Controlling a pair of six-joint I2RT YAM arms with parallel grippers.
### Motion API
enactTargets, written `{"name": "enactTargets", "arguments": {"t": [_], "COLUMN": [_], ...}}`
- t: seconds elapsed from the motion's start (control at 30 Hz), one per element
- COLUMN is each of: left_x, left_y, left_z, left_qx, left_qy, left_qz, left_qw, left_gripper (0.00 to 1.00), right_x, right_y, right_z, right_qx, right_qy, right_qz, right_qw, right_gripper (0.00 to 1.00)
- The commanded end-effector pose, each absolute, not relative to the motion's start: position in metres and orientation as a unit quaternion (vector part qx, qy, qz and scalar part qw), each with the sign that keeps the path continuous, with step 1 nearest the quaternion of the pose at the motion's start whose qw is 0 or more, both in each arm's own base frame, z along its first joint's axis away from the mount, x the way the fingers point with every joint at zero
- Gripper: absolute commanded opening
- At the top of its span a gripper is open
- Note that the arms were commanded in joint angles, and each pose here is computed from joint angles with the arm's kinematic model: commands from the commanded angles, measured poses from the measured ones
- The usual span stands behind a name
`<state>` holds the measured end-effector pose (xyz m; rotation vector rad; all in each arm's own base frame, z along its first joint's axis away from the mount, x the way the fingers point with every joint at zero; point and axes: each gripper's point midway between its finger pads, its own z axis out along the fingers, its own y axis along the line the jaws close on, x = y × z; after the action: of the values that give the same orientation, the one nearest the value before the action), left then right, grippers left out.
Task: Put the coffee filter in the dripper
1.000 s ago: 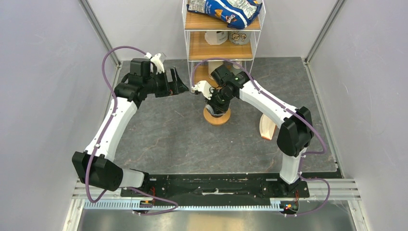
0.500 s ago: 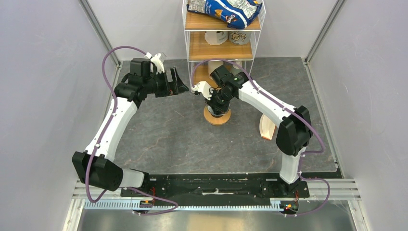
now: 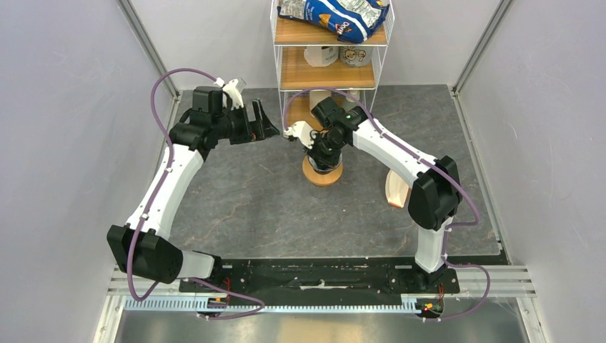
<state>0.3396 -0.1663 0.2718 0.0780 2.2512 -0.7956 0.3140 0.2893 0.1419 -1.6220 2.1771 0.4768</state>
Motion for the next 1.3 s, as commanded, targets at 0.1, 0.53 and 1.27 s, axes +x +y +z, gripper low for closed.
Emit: {"name": "enactTargets", "arguments": {"t": [0.1, 0.53, 1.27], "left_x": [0.343, 0.345, 0.342], "left_y": [-0.168, -0.168, -0.170], "left_z": [0.291, 0.296, 0.295], "left_qx": [0.036, 0.034, 0.035], "left_qy": [0.861, 0.856, 0.854], "left_qz": [-0.326, -0.335, -0.342], "left_qw": [0.388, 0.393, 0.391], "left_gripper": [0.98, 0.98, 0.98], "right_x": [0.313, 0.315, 0.310], "right_y": [0.287, 0.292, 0.292], "right_z": [0.131, 0.160, 0.198], "right_qx": [-0.584, -0.581, -0.571], "right_qy": [0.777, 0.771, 0.770], "right_qz": [0.166, 0.173, 0.182], "right_qw": [0.170, 0.192, 0.221], "right_gripper": [0.03, 0.06, 0.11]}}
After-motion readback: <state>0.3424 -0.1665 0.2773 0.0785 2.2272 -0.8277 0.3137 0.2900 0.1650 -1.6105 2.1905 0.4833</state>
